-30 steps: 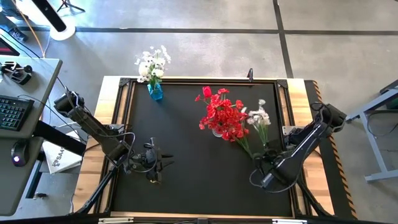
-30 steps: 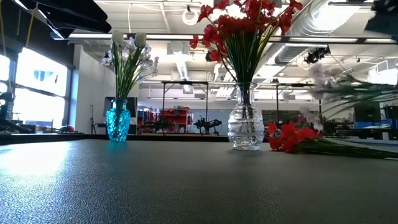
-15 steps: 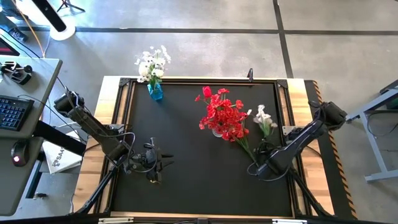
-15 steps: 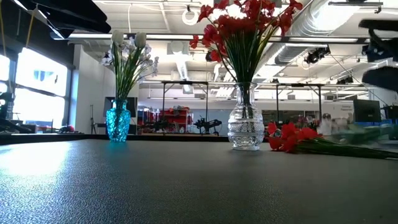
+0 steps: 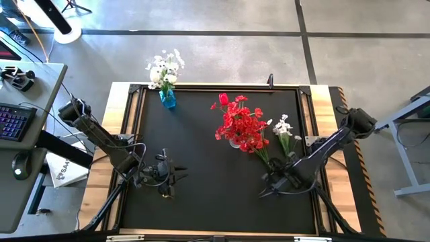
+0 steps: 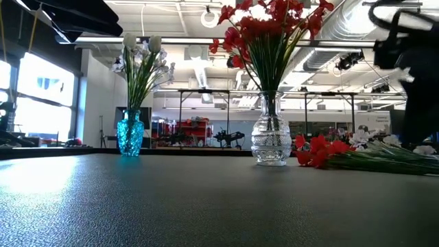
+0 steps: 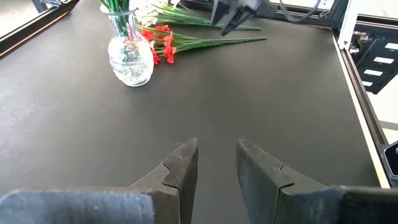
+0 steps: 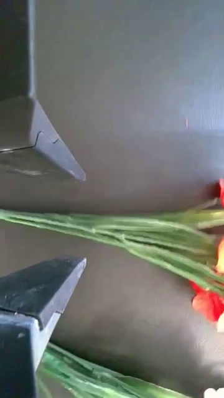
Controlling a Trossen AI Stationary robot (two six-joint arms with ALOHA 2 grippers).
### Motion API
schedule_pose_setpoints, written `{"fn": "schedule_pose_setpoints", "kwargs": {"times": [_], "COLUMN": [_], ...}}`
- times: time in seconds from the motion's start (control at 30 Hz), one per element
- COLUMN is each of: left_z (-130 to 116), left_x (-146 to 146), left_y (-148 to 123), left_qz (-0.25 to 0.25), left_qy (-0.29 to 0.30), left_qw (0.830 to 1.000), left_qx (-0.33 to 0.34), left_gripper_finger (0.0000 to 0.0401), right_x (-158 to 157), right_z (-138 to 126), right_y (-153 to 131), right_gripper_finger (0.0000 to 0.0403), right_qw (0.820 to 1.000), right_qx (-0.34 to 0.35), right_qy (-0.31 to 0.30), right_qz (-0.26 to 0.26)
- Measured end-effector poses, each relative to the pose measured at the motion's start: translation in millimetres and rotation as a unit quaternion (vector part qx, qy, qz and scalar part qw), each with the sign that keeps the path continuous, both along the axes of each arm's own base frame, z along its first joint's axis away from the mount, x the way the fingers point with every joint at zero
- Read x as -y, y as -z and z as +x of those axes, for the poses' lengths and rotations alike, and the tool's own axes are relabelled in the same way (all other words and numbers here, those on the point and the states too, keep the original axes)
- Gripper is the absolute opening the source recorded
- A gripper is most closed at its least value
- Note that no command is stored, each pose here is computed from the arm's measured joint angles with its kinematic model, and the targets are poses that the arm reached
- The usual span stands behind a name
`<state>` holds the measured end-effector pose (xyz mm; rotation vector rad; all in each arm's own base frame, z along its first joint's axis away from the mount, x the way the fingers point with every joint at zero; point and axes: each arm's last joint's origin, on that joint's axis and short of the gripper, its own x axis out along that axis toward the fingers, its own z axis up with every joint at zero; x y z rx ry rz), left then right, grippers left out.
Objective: Sort flowers into vase by color
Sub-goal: Put the red flowers into the transparent vase
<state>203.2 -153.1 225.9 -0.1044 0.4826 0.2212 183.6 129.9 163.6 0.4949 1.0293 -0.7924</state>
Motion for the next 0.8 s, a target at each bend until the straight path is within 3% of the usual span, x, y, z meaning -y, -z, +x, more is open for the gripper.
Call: {"fn": "schedule_pose_setpoints", "kwargs": {"times": [0.23, 0.5, 0.8], "left_z": [0, 0, 0], "left_x": [0, 0, 0], "left_y": [0, 0, 0], "left_qz": [0.005, 0.004, 0.003], "left_qy": [0.003, 0.002, 0.002], "left_qw": [1.0, 1.0, 1.0], "left_qx": [-0.001, -0.001, -0.001], "left_gripper_finger": [0.0094, 0.0094, 0.0094], "right_x": [14, 28, 23], "right_z": [9, 6, 15], "right_y": [24, 33, 24], "right_gripper_finger": [0.0181, 0.0121, 0.0075], "right_qw": [0.999, 0.999, 0.998], "right_qx": [-0.001, -0.021, -0.017], "right_qy": [-0.044, -0.027, -0.054], "right_qz": [0.023, 0.017, 0.038]}}
